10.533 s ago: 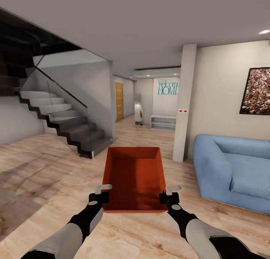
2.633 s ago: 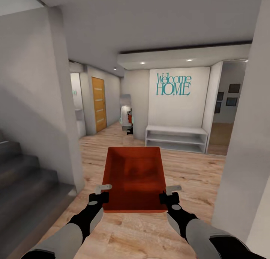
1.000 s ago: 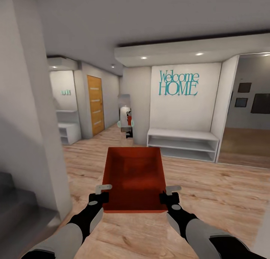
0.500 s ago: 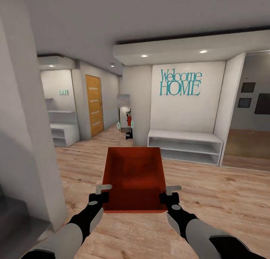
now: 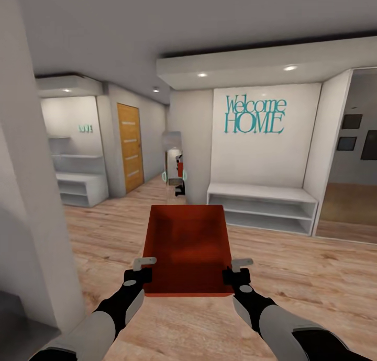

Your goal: Move the two storage containers from the living room to the garage. In the garage, place one container on the floor and stack the other container on top of it (either order is fine).

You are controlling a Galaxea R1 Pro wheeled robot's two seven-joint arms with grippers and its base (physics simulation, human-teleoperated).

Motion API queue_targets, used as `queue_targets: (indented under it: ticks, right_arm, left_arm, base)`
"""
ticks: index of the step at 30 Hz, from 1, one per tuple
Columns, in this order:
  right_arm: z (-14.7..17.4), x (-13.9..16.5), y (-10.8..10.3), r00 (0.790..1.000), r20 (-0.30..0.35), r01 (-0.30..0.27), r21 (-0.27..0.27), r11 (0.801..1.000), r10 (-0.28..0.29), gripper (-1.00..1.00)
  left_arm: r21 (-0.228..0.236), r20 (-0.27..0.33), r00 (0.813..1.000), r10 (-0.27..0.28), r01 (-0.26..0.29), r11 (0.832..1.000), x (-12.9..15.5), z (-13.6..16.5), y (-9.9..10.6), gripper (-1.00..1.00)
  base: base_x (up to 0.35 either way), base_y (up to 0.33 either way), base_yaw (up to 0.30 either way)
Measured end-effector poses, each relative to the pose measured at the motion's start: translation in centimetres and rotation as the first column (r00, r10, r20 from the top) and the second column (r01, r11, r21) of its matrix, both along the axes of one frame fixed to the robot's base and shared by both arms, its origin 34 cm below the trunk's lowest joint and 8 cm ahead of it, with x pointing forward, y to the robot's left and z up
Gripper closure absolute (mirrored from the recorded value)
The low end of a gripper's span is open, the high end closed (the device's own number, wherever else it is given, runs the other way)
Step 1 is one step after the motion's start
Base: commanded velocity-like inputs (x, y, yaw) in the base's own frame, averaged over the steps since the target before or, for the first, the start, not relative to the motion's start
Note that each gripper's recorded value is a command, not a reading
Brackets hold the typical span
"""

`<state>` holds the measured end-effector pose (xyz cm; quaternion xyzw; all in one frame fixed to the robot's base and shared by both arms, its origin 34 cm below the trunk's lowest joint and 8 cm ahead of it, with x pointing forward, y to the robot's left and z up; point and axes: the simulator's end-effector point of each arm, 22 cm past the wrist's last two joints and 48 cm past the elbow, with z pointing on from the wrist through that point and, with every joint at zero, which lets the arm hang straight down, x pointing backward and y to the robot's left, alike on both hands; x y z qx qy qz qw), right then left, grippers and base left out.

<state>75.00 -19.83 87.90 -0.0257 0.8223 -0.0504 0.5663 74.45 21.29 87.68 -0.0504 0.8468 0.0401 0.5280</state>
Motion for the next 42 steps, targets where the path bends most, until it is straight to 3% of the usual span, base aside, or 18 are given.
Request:
queue_targets:
  ticks: [18,35,42]
  right_arm:
    - [0.05,0.03,-0.02,1.0,0.002,-0.001,0.0,1.0,0.001,1.0]
    - [0.04,0.03,-0.04,1.0,0.002,-0.001,-0.001,1.0,0.001,1.0]
    - [0.05,0.03,-0.04,1.0,0.002,-0.001,0.0,1.0,0.001,1.0]
  left_arm:
    - [0.0,0.002,1.0,0.0,0.0,1.0,0.02,0.05,-0.01,1.0]
    - [0.0,0.002,1.0,0.001,-0.001,1.0,0.0,0.03,-0.04,1.0]
    - [0.0,0.002,1.0,0.001,-0.001,1.0,0.01,0.03,-0.04,1.0]
  base:
    - [0.322,0.0,0.003]
    - [0.322,0.0,0.248]
    - [0.322,0.0,0.045]
